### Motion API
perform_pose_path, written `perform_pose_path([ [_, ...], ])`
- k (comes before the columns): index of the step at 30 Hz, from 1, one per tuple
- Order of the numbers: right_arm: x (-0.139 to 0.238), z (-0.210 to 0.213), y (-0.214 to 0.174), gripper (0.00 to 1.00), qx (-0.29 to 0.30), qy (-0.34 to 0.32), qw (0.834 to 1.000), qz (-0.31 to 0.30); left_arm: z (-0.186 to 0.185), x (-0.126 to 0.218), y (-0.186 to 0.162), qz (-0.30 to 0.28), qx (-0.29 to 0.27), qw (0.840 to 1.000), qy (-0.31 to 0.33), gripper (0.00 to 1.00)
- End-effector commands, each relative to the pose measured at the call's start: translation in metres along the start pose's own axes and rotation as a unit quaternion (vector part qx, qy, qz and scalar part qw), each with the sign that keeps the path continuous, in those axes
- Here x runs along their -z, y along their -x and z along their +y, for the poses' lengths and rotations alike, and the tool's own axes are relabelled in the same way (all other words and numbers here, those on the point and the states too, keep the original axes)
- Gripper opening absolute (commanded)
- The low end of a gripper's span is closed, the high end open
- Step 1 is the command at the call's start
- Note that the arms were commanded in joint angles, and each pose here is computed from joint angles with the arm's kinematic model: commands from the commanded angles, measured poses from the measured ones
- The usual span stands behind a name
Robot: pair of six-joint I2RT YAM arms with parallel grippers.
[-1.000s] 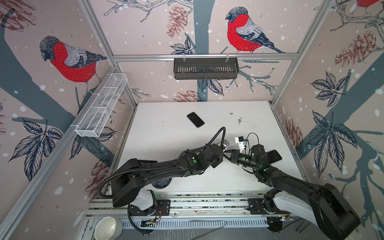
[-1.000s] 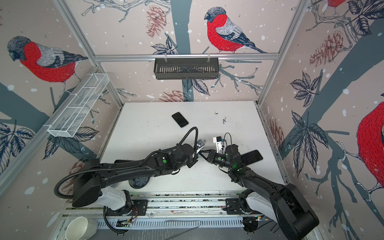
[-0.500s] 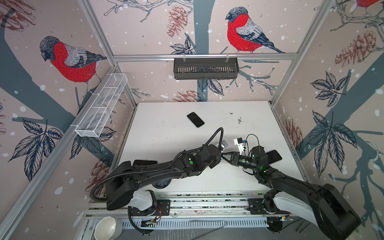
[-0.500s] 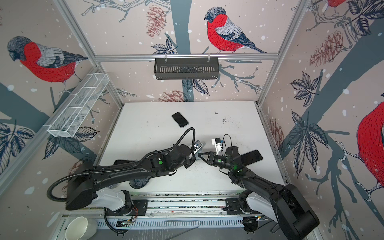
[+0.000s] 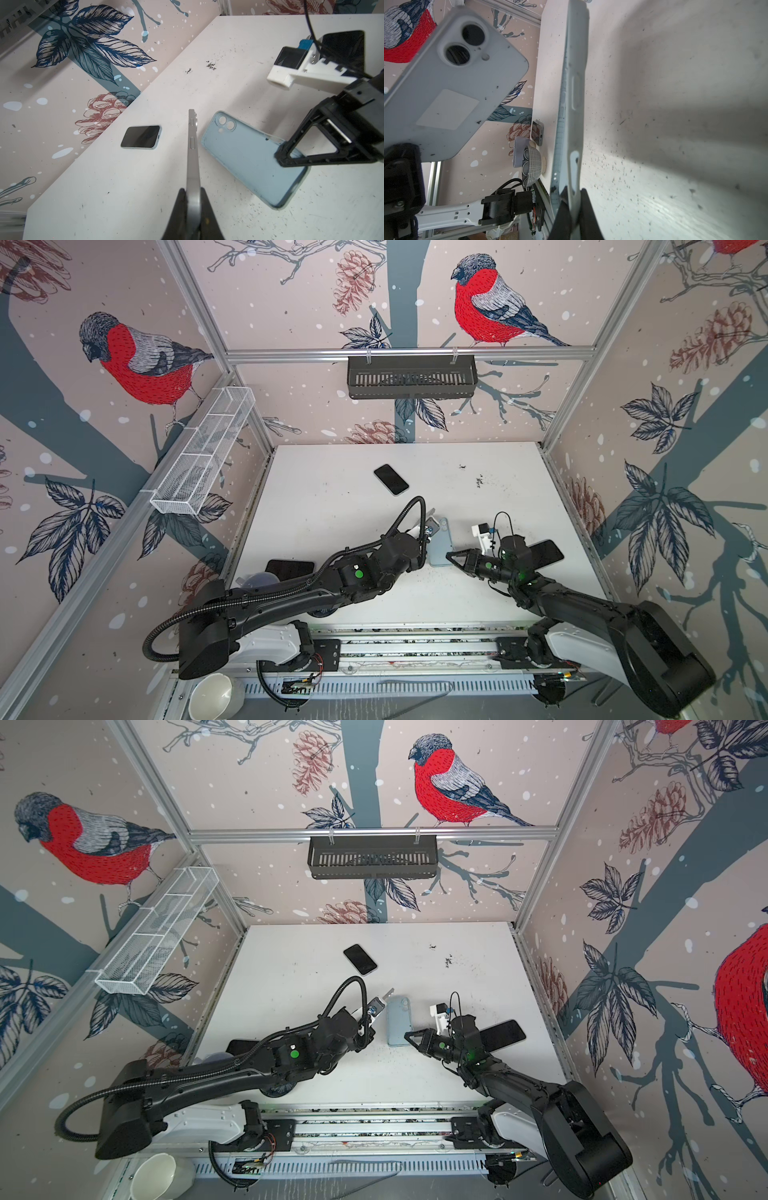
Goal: Take the phone out of the phone case
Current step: 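Pull the black phone out of the mint case with the left gripper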
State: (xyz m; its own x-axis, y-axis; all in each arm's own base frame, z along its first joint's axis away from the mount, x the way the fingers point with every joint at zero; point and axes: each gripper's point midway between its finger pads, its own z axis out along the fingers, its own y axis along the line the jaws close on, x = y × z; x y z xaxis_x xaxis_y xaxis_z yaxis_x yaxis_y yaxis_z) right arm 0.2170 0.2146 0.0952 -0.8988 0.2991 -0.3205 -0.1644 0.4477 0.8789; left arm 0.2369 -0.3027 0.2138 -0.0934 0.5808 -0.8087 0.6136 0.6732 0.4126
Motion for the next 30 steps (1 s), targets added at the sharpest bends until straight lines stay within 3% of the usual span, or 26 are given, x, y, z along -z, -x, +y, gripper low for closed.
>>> perform_pose_path([
  [1, 0.004, -0.004, 0.005, 0.01, 0.013, -0.014, 1.000, -0.011, 0.006, -0.002, -0.008, 0.006, -0.017, 0.999, 0.027, 0.04],
  [16, 0.002, -0.004, 0.010, 0.02, 0.015, -0.020, 1.000, 0.001, -0.040, -0.044, -0.070, 0.119, -0.119, 0.984, 0.051, 0.02],
  [25, -0.005, -0.023, 0.007, 0.02, -0.002, -0.037, 0.999, 0.009, -0.056, -0.053, -0.088, 0.140, -0.153, 0.977, 0.045, 0.05],
  [28, -0.010, -0.029, 0.004, 0.02, -0.012, -0.041, 0.999, 0.021, -0.063, -0.056, -0.096, 0.150, -0.174, 0.972, 0.044, 0.11],
  [30, -0.012, -0.034, 0.002, 0.02, -0.017, -0.046, 0.998, 0.026, -0.065, -0.060, -0.102, 0.160, -0.189, 0.968, 0.050, 0.26],
])
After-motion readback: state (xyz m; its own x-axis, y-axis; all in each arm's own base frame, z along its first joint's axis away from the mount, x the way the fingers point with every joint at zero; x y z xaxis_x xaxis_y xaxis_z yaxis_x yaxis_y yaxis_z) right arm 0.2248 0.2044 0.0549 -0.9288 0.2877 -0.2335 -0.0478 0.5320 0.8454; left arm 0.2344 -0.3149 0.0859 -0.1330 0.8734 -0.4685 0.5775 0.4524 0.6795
